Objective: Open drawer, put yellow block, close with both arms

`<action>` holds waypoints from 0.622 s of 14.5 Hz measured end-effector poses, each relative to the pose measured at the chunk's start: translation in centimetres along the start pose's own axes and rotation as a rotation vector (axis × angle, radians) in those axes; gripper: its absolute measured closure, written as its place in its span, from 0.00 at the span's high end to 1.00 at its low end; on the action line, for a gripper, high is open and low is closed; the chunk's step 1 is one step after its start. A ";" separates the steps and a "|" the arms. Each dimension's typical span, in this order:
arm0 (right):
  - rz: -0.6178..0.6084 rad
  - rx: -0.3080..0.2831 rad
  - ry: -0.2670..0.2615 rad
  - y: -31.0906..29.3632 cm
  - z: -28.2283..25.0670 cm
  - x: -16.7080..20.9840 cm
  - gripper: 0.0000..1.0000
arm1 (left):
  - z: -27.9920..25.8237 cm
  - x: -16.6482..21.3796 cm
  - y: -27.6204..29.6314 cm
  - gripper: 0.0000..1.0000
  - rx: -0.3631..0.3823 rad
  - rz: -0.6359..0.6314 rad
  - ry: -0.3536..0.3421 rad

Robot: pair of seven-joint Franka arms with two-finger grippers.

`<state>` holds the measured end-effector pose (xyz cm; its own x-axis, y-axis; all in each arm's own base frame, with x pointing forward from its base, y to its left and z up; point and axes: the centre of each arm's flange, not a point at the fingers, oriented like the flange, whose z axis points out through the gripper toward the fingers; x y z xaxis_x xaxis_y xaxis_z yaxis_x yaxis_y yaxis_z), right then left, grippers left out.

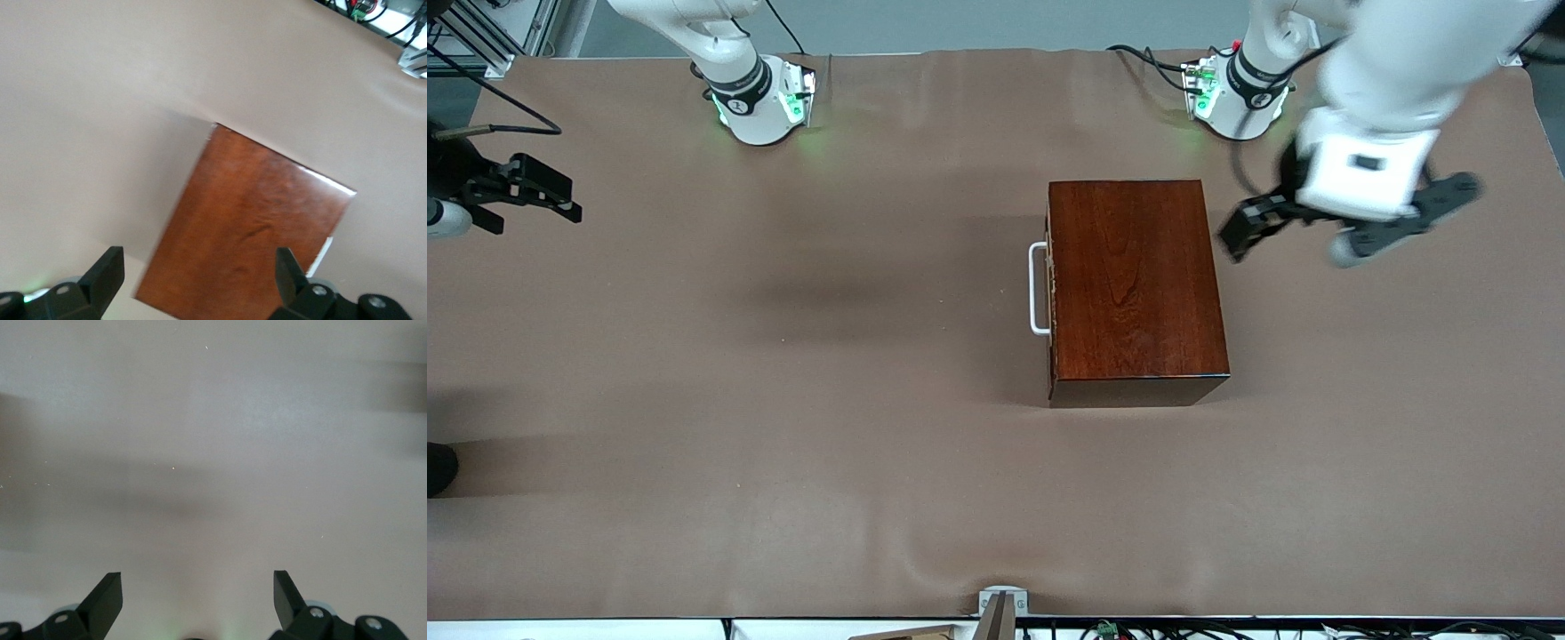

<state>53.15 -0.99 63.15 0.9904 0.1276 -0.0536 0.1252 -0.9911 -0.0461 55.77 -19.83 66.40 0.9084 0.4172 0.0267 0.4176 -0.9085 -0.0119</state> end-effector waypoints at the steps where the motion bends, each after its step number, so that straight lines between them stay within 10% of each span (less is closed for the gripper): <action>1: 0.001 0.000 -0.001 0.1 0.0 0.0 1.00 | -0.2 0.7 -2.3 1.00 -0.001 0.024 -0.010; 9: 0.007 0.002 -0.010 0.4 0.1 -0.2 1.00 | 1.9 3.9 -14.4 1.00 -0.004 0.192 -0.079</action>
<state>53.02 -1.39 63.06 0.9906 0.1206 -0.0644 0.1177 -0.9919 -0.0474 53.39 -5.11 64.77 0.9701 0.2366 -0.0544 0.2367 -0.9716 -0.0050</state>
